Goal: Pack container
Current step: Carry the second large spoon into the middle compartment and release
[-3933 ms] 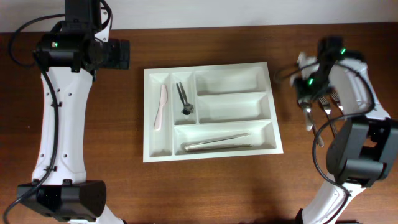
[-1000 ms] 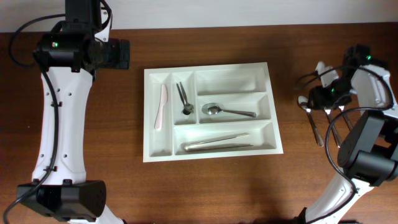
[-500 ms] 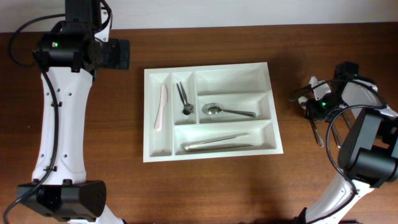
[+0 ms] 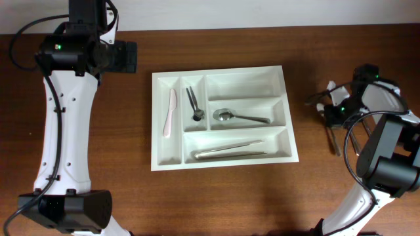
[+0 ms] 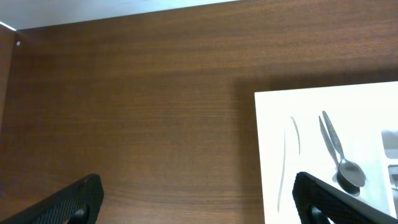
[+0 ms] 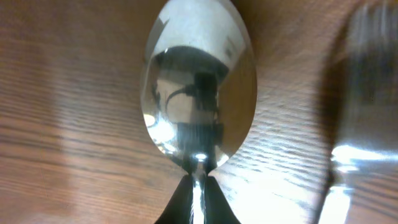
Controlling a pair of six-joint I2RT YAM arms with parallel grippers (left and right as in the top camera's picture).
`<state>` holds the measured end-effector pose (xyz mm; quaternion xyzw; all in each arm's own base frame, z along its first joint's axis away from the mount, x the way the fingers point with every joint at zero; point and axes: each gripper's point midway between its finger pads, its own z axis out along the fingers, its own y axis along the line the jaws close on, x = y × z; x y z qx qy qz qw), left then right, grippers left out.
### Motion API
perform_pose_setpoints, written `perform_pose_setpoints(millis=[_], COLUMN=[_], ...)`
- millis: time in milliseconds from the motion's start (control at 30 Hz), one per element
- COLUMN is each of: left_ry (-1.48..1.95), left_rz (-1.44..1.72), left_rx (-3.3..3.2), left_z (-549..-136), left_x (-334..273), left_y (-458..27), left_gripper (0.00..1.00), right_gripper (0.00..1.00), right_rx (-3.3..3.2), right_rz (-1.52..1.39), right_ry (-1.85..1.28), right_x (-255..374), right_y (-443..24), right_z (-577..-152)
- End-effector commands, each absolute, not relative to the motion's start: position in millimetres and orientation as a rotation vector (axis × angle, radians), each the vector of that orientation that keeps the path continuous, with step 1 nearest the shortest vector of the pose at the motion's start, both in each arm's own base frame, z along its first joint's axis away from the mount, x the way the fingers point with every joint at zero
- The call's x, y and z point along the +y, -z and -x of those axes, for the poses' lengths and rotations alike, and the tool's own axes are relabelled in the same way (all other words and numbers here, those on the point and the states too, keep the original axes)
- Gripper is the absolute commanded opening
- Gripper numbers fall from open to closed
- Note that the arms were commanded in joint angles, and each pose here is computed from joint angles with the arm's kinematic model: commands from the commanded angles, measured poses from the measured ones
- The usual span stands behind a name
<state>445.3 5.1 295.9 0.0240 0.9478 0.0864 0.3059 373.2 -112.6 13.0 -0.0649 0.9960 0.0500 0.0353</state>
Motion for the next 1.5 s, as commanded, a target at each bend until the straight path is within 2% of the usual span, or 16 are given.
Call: perform_pose_setpoints(millis=[0,100,233,400,533,700,967,1467], left_ry=[-0.230,-0.230,-0.231,-0.230,-0.230,-0.230,-0.230,-0.231], left_rz=[-0.040,-0.040,-0.040,-0.040,-0.040,-0.040,-0.040,-0.040], left_rx=[2.495,2.495,2.495,2.495,2.495,2.495,2.495,2.495], left_z=[-445,-445,-445,-445,-445,-445,-445,-445], left_x=[7,7,7,7,7,7,7,7], left_y=[-301,-301,-301,-301,-301,-301,-301,-301], left_gripper=[0.99,0.99,0.99,0.99,0.99,0.99,0.99,0.99], right_gripper=[0.04,0.04,0.04,0.04,0.04,0.04,0.04,0.04], right_rx=[2.925,2.841,2.664,2.397,2.258,2.177,2.183,2.321], right_rz=[0.244,0.368,0.708,1.222,1.571,1.755,1.871,1.939], right_ry=[-0.072,-0.055,-0.098,-0.139,-0.171,-0.219,-0.297,-0.457], right_x=[-111,-94,-42,43,93,135,164,163], right_y=[-67,-107,-159,-194,-185,-174,-147,-80], right_z=[-418,-442,-466,-468,-445,-428,-412,-395])
